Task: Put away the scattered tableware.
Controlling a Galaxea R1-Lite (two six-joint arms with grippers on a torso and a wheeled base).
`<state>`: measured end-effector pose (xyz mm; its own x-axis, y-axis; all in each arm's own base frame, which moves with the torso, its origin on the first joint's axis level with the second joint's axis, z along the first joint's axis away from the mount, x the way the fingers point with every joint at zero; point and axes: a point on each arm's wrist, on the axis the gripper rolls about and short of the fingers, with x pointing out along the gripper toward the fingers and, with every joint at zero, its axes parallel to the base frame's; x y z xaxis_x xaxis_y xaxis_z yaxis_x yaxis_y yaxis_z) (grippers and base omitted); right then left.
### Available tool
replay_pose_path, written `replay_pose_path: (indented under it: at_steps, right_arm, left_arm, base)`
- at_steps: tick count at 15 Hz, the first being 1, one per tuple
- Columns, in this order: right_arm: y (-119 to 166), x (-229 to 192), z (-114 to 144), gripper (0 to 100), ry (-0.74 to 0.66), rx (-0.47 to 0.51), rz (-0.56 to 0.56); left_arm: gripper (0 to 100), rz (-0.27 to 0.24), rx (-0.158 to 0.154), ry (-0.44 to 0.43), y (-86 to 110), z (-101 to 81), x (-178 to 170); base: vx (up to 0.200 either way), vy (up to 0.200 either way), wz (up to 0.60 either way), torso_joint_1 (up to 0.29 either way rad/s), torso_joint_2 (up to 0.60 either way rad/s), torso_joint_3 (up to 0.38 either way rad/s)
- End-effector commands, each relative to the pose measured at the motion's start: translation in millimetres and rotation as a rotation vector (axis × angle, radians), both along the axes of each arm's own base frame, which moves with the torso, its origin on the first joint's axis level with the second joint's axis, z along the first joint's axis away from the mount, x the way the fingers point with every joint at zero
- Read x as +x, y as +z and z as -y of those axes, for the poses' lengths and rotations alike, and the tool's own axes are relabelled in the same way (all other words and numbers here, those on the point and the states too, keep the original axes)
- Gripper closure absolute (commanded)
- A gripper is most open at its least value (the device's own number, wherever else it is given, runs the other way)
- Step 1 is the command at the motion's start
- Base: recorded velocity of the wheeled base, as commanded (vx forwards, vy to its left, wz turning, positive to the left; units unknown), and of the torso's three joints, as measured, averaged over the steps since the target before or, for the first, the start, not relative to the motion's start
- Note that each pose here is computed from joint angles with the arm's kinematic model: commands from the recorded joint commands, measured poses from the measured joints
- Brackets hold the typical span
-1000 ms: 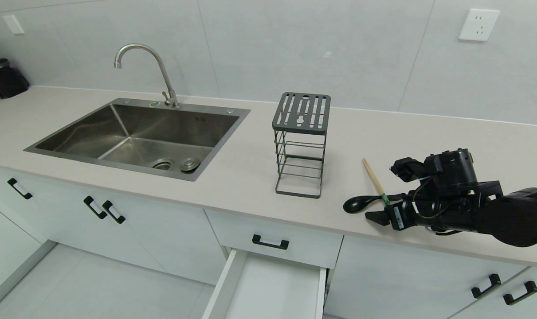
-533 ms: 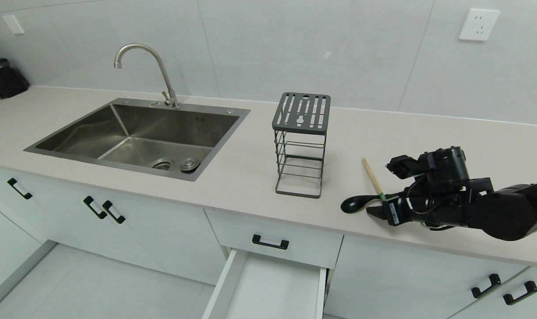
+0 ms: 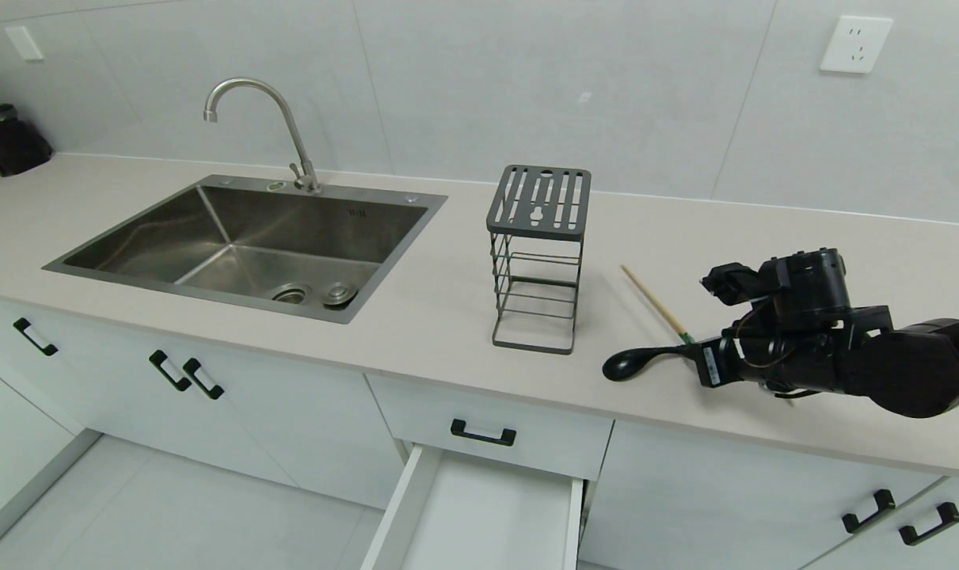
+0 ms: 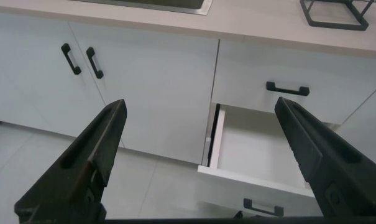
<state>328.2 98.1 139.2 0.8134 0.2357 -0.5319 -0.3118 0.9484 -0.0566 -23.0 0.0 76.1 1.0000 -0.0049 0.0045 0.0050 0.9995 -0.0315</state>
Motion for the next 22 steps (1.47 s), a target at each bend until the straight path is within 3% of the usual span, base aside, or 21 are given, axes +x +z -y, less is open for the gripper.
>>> replay_pose_path:
  at_steps: [1, 3, 7, 10, 15, 20, 22]
  right_arm:
    - [14.7, -16.1, 7.8, 100, -0.009, 0.01, 0.032]
    - [17.3, -36.0, 13.0, 100, -0.005, 0.012, 0.031]
    - [36.5, -49.4, 15.1, 100, 0.003, 0.067, 0.244]
    - [37.9, -67.3, 10.0, 100, 0.057, 0.078, 0.297]
    - [68.5, -92.9, 1.2, 100, 0.169, 0.114, 0.455]
    - [72.8, -121.8, 5.6, 100, 0.276, 0.102, 0.508]
    - [75.2, -130.4, -7.6, 100, 0.402, 0.129, 0.524]
  left_arm:
    - [0, -0.001, -0.001, 0.0, 0.0, 0.0, 0.1]
    - [0, -0.001, -0.001, 0.0, 0.0, 0.0, 0.1]
    - [0, -0.001, -0.001, 0.0, 0.0, 0.0, 0.1]
    - [0, -0.001, -0.001, 0.0, 0.0, 0.0, 0.1]
    - [0, 0.0, -0.001, 0.0, 0.4, 0.0, 0.0]
    - [0, 0.0, -0.001, 0.0, 0.1, 0.0, 0.1]
    - [0, -0.001, -0.001, 0.0, 0.0, 0.0, 0.1]
  base:
    - [0.0, 0.0, 0.0, 0.0, 0.0, 0.0]
    - [0.0, 0.0, 0.0, 0.0, 0.0, 0.0]
    - [0.0, 0.0, 0.0, 0.0, 0.0, 0.0]
    - [0.0, 0.0, 0.0, 0.0, 0.0, 0.0]
    - [0.0, 0.0, 0.0, 0.0, 0.0, 0.0]
    - [0.0, 0.0, 0.0, 0.0, 0.0, 0.0]
    - [0.0, 0.0, 0.0, 0.0, 0.0, 0.0]
